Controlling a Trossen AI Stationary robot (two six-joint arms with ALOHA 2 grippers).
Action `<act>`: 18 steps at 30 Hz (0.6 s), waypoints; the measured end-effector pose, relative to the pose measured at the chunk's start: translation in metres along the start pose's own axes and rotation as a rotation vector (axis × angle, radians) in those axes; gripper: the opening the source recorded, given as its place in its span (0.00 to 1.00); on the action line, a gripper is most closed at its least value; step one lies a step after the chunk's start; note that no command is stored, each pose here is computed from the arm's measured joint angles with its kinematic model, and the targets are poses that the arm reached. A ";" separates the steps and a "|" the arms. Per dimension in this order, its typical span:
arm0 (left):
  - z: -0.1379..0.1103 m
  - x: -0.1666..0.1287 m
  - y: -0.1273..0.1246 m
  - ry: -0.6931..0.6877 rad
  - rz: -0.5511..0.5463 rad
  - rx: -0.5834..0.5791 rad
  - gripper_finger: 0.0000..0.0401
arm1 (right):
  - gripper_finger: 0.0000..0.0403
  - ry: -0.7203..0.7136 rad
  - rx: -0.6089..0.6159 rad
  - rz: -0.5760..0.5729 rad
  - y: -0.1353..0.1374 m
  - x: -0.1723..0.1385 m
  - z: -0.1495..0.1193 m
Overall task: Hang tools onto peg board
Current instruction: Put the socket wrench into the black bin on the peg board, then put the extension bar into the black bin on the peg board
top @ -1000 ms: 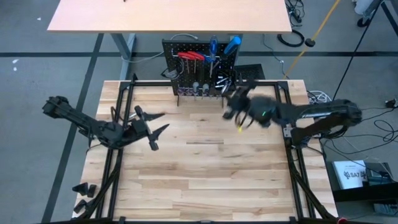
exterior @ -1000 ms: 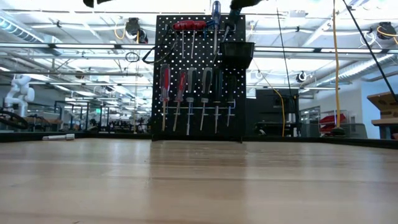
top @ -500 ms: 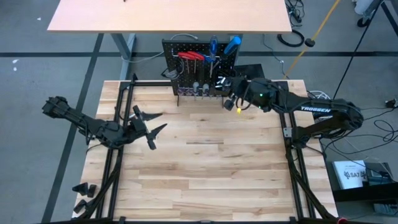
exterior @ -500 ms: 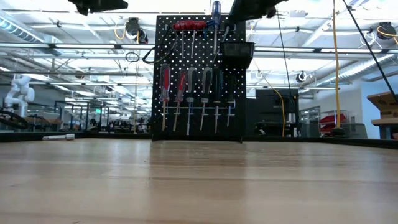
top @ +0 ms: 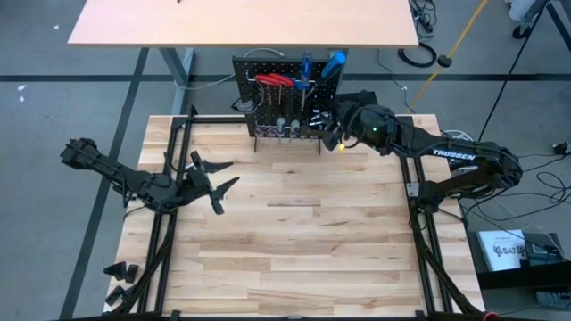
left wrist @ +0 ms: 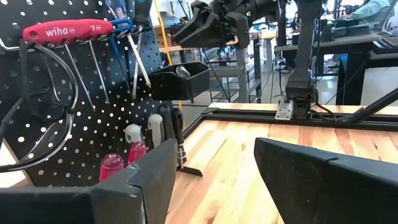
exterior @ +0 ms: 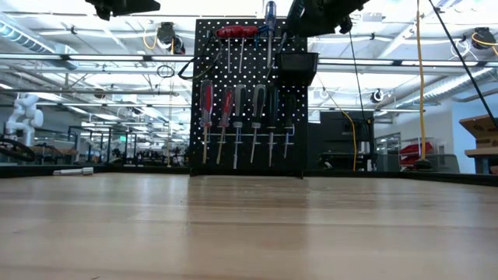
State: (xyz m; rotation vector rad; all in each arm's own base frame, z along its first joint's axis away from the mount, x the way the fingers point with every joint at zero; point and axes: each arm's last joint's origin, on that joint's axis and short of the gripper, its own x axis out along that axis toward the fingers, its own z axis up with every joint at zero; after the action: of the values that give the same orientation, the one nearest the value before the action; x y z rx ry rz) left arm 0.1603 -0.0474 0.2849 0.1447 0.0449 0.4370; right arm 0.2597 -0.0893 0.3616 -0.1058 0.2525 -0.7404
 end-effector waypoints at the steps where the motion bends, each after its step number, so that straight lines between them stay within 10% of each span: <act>1: 0.000 0.000 0.000 0.000 0.000 0.000 0.55 | 0.47 0.010 -0.004 0.000 -0.001 0.000 -0.001; 9: -0.007 0.000 -0.001 0.056 -0.007 0.034 0.55 | 0.60 0.003 -0.068 0.036 0.002 -0.001 -0.001; 18: -0.031 0.000 0.007 0.217 0.148 -0.165 0.55 | 0.61 -0.031 -0.080 0.499 0.040 -0.019 0.000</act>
State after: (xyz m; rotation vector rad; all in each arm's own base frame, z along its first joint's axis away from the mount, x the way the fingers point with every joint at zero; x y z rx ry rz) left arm 0.1547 -0.0370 0.2553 -0.0633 0.2121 0.6013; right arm 0.2726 -0.0473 0.3577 -0.1238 0.2654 -0.2330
